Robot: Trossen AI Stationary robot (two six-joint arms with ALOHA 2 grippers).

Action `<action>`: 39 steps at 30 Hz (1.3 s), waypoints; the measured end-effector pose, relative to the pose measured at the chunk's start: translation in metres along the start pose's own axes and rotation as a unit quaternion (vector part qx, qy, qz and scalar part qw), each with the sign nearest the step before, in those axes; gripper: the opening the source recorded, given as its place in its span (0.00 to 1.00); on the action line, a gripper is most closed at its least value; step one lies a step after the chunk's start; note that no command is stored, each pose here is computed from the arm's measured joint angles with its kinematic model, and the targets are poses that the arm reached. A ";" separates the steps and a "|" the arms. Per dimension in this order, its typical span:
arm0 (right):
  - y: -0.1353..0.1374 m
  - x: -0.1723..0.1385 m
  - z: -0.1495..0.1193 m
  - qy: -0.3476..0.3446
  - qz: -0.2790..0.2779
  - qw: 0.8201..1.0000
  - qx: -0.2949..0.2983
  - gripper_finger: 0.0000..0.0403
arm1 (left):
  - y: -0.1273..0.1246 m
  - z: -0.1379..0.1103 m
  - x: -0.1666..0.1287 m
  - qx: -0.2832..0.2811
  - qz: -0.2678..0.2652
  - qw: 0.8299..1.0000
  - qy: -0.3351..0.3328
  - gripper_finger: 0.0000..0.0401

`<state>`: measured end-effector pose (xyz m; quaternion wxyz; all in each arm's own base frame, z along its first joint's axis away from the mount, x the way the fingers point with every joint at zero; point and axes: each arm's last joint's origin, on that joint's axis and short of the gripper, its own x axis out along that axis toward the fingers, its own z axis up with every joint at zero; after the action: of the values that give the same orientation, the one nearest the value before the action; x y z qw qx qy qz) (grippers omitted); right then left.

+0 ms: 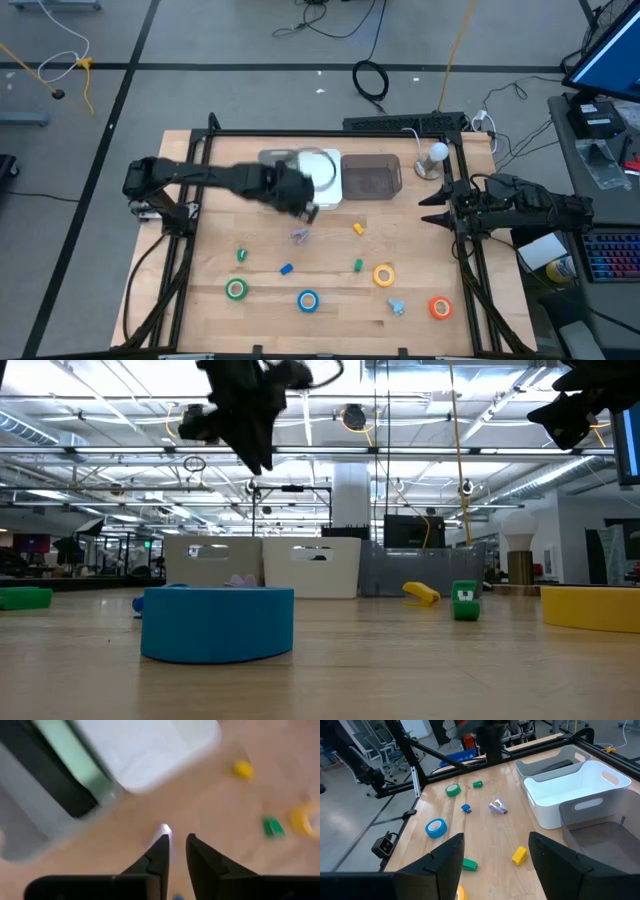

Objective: Pick and place Stapler, Stapler remover, tape
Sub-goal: Put the blue stapler into the gray bin

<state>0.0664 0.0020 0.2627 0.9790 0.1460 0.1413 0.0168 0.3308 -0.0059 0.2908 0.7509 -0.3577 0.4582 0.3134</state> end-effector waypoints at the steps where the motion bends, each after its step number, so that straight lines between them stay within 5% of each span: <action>1: 0.000 0.000 0.000 0.000 0.000 1.000 0.000 0.53 | -0.006 -0.010 -0.002 0.010 -0.006 1.000 0.004 0.14; 8: 0.000 0.000 0.000 0.000 0.000 1.000 -0.003 0.53 | -0.038 -0.073 -0.014 0.046 -0.043 0.997 0.031 0.05; 16: 0.000 0.000 0.000 0.000 0.000 1.000 -0.006 0.53 | -0.055 -0.107 -0.018 0.046 -0.075 0.996 0.034 0.01; 32: 0.000 0.000 0.000 0.000 0.000 1.000 -0.004 0.53 | -0.064 -0.137 0.057 0.119 0.030 0.986 0.114 0.51; 39: 0.000 0.000 0.000 0.000 0.000 1.000 0.001 0.53 | -0.053 -0.145 0.082 0.131 0.113 0.970 0.170 0.59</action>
<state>0.0664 0.0020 0.2627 0.9787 0.1475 0.1415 0.0171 0.3372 -0.1427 0.1821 0.6620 -0.2507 0.6535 0.2679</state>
